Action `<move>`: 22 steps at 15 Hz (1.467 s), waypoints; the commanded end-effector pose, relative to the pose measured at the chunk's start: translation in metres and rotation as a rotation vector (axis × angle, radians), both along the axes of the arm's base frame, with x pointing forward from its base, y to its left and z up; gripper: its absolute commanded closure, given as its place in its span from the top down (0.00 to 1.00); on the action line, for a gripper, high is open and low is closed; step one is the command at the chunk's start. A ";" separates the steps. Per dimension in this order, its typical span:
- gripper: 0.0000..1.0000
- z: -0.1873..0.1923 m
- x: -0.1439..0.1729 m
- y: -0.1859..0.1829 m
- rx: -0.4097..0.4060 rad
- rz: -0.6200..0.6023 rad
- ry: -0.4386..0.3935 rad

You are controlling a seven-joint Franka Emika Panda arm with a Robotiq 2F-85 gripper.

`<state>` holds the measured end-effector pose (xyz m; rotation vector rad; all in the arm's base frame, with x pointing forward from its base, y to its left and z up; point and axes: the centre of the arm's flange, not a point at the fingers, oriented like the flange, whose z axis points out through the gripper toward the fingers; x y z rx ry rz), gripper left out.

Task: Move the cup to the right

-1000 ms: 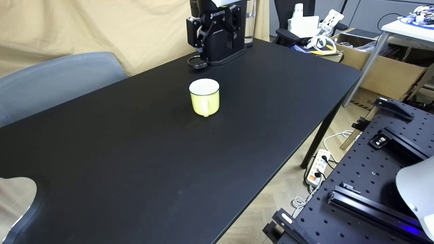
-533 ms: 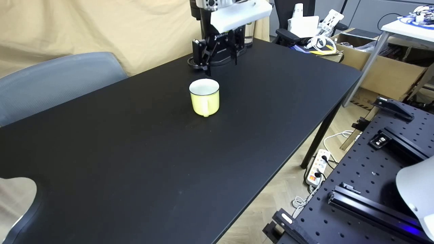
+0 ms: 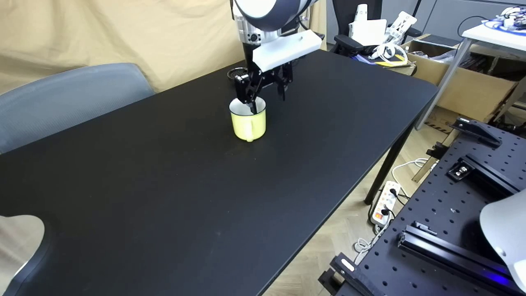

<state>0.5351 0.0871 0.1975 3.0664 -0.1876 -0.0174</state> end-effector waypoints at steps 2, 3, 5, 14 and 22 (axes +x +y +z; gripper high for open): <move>0.53 -0.019 0.017 0.004 -0.005 -0.045 0.012; 0.45 -0.021 0.018 0.004 -0.004 -0.047 0.013; 0.32 -0.023 0.019 0.005 0.004 -0.056 0.013; 0.02 -0.017 0.019 0.004 0.024 -0.084 0.013; 0.02 0.041 0.040 -0.064 -0.028 -0.205 -0.019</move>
